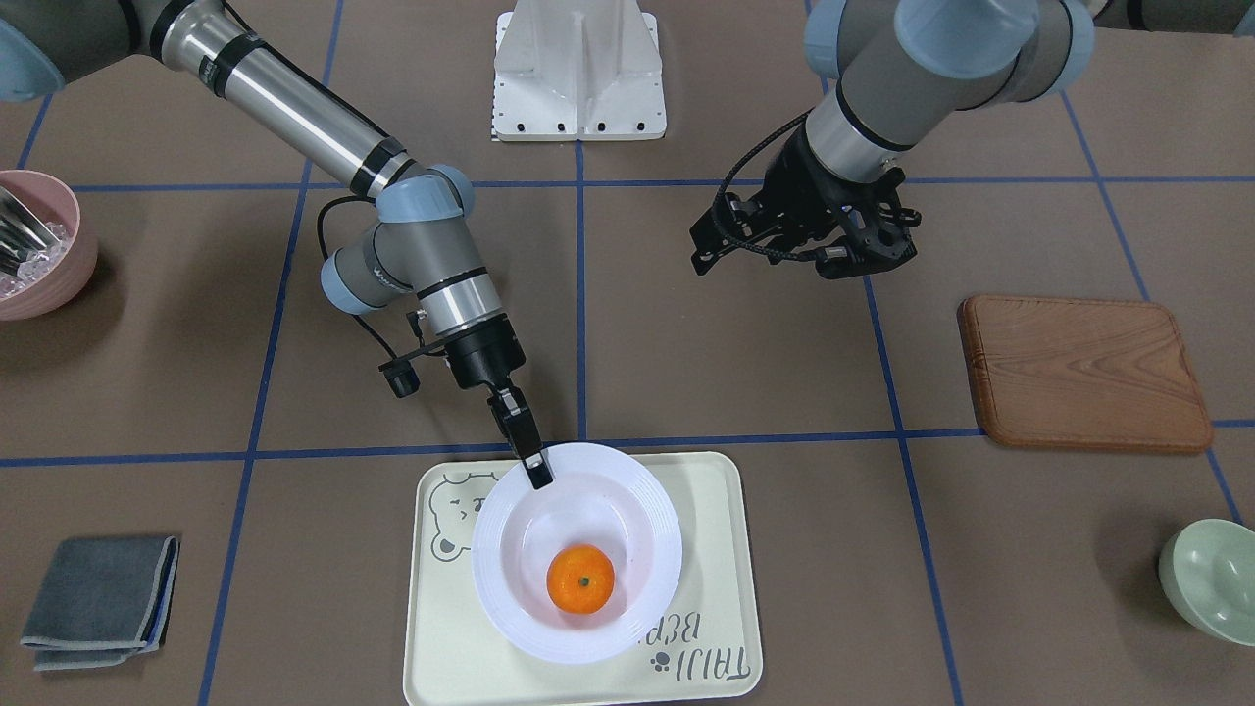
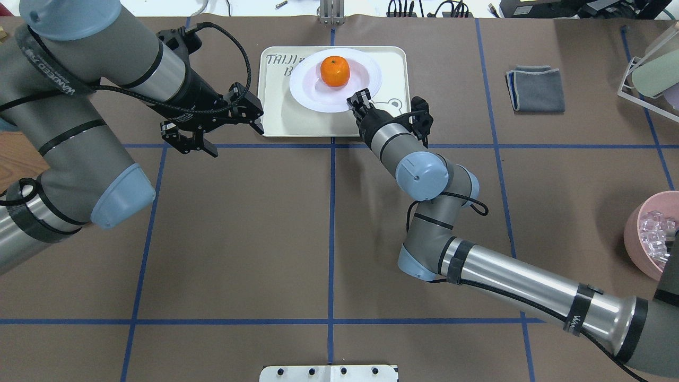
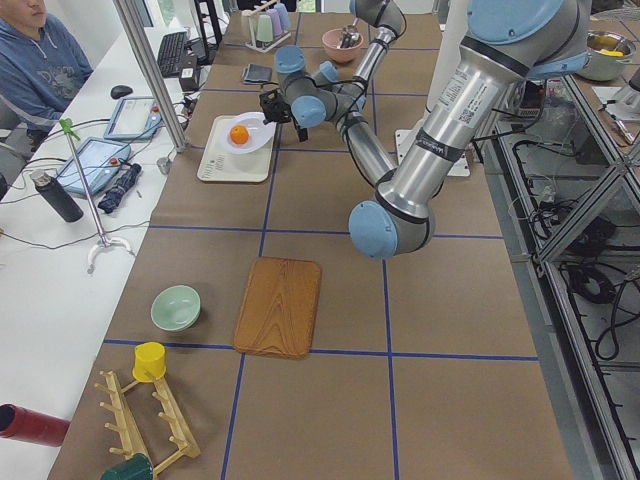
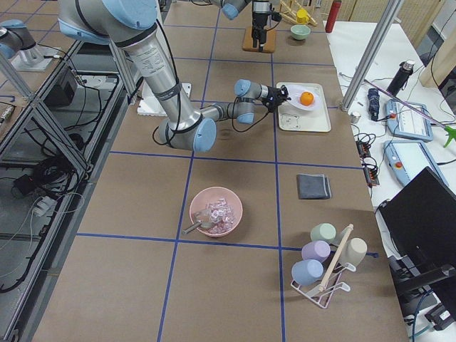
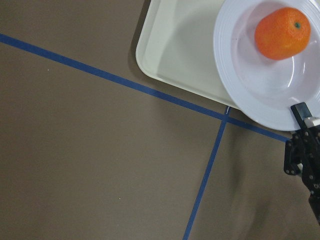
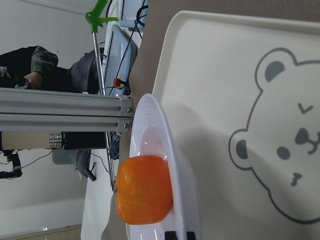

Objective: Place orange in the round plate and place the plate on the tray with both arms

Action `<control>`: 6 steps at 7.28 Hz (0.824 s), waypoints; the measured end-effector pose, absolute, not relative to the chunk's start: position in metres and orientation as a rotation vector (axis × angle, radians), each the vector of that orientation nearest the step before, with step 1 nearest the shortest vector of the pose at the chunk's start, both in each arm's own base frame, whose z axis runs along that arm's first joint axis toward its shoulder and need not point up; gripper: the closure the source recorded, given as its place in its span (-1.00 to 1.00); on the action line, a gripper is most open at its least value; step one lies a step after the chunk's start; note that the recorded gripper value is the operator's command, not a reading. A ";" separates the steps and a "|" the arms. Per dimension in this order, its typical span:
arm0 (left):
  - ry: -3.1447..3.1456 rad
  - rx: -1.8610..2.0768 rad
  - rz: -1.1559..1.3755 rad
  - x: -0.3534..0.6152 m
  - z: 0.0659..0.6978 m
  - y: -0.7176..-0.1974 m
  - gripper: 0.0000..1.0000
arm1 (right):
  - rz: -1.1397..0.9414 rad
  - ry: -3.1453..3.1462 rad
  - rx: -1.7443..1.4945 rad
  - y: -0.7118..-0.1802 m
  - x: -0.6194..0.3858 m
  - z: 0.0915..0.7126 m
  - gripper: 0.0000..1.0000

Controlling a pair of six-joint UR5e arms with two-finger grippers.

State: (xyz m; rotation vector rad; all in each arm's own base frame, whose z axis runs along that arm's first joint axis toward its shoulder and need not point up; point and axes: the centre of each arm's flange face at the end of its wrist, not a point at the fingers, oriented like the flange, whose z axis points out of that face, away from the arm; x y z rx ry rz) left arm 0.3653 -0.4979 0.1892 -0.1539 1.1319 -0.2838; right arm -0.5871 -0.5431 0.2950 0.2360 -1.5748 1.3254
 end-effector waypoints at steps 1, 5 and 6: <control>1.128 -0.157 -0.285 0.366 0.193 -0.497 -0.96 | 1.364 -1.552 0.233 -0.550 -0.594 0.296 -0.99; 1.120 -0.158 -0.287 0.369 0.196 -0.496 -0.96 | 1.348 -1.587 0.208 -0.527 -0.575 0.291 -1.00; 1.118 -0.159 -0.288 0.370 0.197 -0.496 -0.96 | 1.297 -1.628 0.186 -0.503 -0.550 0.288 -1.00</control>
